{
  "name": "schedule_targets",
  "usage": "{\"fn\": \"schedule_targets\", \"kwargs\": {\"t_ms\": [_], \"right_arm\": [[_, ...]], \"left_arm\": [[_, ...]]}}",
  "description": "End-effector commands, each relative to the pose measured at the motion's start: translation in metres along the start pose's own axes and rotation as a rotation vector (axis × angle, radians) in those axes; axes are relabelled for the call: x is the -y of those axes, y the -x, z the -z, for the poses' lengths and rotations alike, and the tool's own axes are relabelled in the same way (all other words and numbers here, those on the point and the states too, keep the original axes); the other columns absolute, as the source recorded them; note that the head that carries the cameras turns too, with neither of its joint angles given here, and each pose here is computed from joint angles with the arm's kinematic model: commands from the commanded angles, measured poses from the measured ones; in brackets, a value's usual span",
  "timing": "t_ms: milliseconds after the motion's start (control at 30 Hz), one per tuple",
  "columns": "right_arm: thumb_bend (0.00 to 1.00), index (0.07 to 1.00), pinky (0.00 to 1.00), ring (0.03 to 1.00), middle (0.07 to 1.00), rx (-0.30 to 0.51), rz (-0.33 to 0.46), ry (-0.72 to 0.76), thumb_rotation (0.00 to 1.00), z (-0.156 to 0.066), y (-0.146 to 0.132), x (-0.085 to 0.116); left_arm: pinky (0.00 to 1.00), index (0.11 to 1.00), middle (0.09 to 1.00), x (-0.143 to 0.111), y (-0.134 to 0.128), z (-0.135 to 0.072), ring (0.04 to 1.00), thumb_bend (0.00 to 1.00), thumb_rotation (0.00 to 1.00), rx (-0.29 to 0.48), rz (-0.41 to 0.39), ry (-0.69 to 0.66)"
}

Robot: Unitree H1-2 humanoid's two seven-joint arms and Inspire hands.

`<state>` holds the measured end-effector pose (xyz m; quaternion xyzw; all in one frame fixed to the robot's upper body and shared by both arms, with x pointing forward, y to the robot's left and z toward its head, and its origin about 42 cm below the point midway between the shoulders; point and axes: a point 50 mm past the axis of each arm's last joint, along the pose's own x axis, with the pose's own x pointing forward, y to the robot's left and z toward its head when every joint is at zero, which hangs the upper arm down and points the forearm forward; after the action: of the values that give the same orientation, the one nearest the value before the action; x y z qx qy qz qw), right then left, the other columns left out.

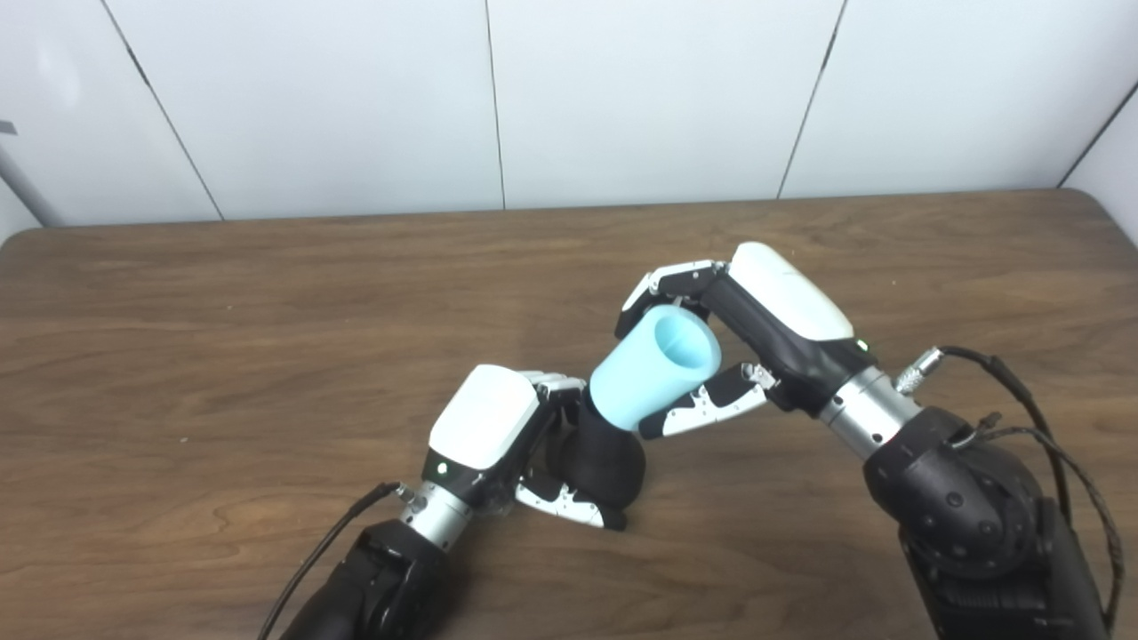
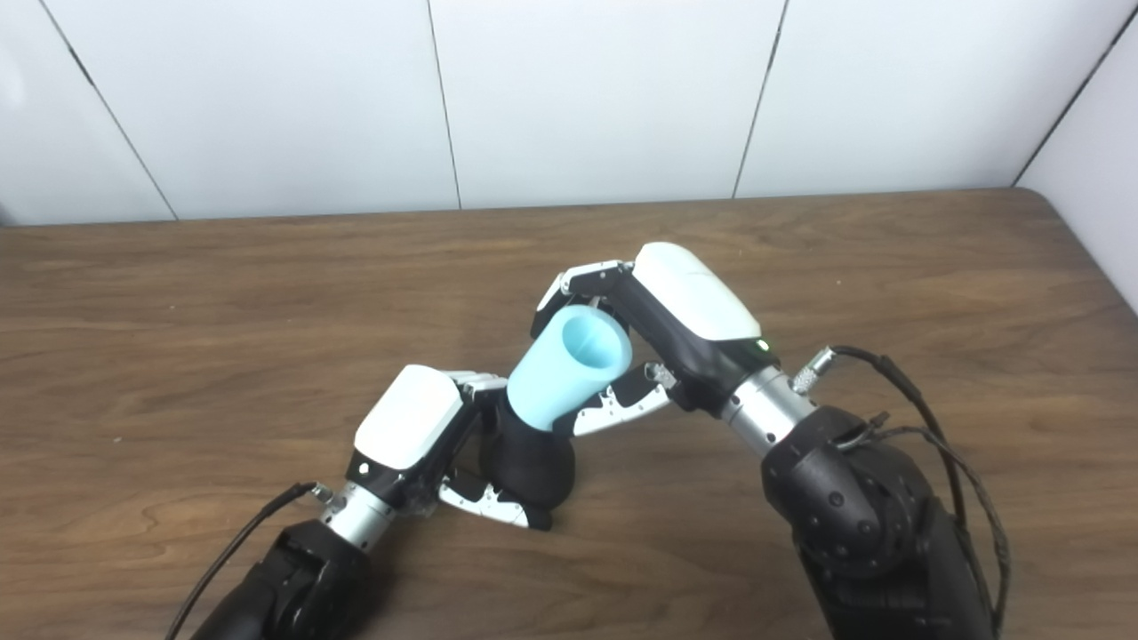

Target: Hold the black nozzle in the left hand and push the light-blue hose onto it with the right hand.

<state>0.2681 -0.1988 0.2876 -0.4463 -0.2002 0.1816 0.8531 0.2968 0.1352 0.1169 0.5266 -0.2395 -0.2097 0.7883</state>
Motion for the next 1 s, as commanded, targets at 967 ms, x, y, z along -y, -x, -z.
{"fn": "schedule_targets", "kwargs": {"t_ms": [967], "right_arm": [[0.49, 0.524, 0.29, 0.390, 0.508, 0.055, 0.000, 0.066, 0.00, -0.011, -0.012, -0.006]], "left_arm": [[0.41, 0.469, 0.503, 0.054, 0.052, 0.004, 0.504, 0.48, 0.00, -0.144, 0.310, 0.032]]}}
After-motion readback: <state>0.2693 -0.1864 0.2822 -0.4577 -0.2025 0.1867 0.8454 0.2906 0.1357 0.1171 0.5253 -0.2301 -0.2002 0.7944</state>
